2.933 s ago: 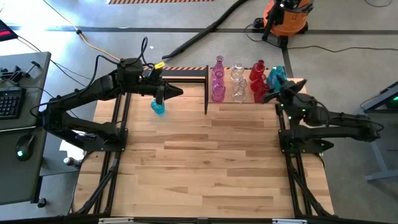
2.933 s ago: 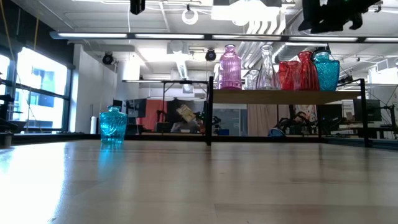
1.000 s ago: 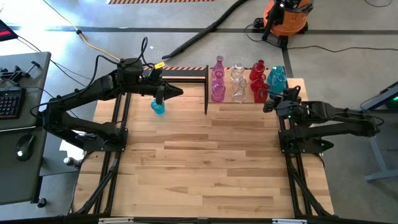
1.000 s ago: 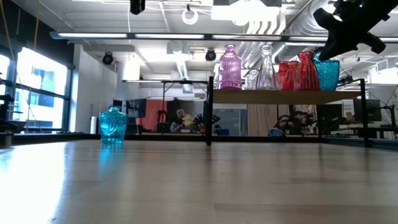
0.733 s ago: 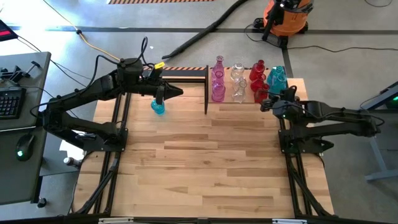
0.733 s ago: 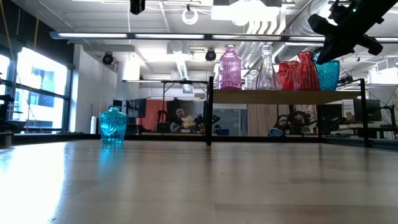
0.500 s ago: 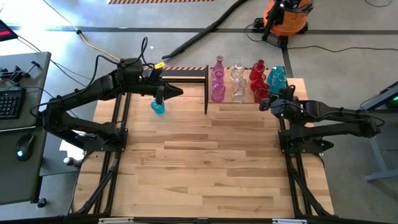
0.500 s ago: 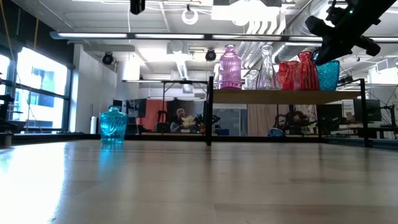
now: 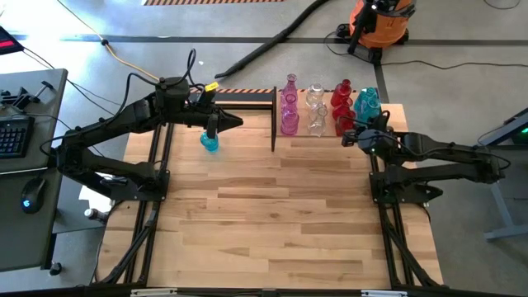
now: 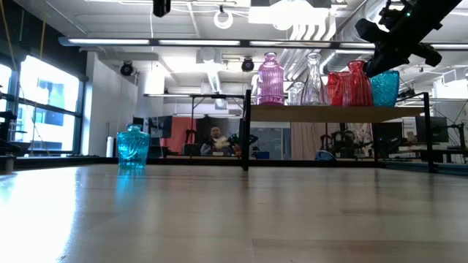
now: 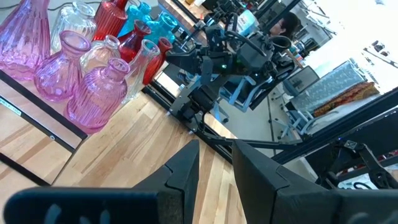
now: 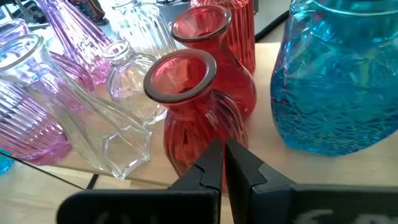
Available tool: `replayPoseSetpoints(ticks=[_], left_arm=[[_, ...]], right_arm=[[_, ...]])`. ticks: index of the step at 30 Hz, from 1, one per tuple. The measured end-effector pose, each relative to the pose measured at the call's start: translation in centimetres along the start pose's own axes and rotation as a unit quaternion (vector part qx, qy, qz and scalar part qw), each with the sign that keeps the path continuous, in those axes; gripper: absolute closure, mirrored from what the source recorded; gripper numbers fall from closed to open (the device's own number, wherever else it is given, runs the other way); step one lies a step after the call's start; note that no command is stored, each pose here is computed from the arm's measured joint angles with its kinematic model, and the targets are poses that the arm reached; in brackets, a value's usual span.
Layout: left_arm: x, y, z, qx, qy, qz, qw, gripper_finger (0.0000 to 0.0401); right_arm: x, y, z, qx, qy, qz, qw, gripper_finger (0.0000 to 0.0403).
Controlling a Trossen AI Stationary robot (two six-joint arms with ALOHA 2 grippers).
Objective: Sort vases onto shelf
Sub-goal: Put the red vase on the shelf aligned with the other red vase, then put the blue vase on the shelf aligned with the other blue vase
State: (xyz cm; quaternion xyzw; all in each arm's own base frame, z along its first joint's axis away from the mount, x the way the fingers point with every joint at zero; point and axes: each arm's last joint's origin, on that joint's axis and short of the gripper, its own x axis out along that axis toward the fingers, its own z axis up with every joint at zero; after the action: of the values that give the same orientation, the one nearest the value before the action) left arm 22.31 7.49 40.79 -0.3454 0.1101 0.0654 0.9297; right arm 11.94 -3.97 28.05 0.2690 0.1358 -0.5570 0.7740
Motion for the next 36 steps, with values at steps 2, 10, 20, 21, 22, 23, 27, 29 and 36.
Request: replayPoseSetpoints(ticks=[2, 10, 20, 21, 22, 23, 27, 29, 36], left_arm=[[0.0, 0.0, 0.0, 0.000, 0.000, 0.000, 1.000, 0.0313], [0.0, 0.0, 0.0, 0.000, 0.000, 0.000, 1.000, 0.0313], [0.0, 0.0, 0.0, 0.000, 0.000, 0.000, 1.000, 0.0313], [0.0, 0.0, 0.0, 0.000, 0.000, 0.000, 1.000, 0.0313], [0.0, 0.0, 0.0, 0.000, 0.000, 0.000, 1.000, 0.0313], [0.0, 0.0, 0.0, 0.000, 0.000, 0.000, 1.000, 0.0313], [0.0, 0.0, 0.0, 0.000, 0.000, 0.000, 1.000, 0.0313], [0.0, 0.0, 0.0, 0.000, 0.000, 0.000, 1.000, 0.0313], [0.0, 0.0, 0.0, 0.000, 0.000, 0.000, 1.000, 0.0313]], right_arm=[[0.0, 0.1, 0.0, -0.002, 0.000, 0.001, 1.000, 0.0403], [-0.1, 0.0, 0.0, -0.001, 0.000, 0.003, 1.000, 0.0403], [-2.0, -1.6, 1.1, -0.024, -0.008, 0.079, 0.997, 0.0403], [-2.4, -2.0, 1.3, -0.029, -0.013, 0.092, 0.995, 0.0403], [-2.8, -2.3, 1.5, -0.031, -0.021, 0.106, 0.994, 0.0403], [-3.2, -2.6, 1.7, -0.031, -0.031, 0.121, 0.992, 0.0403], [-4.8, -4.0, 2.5, -0.038, -0.072, 0.177, 0.981, 0.0403], [-5.4, -4.8, 2.6, -0.043, -0.084, 0.201, 0.975, 0.0403], [-6.1, -6.3, 2.0, -0.073, -0.114, 0.287, 0.948, 0.0403]])
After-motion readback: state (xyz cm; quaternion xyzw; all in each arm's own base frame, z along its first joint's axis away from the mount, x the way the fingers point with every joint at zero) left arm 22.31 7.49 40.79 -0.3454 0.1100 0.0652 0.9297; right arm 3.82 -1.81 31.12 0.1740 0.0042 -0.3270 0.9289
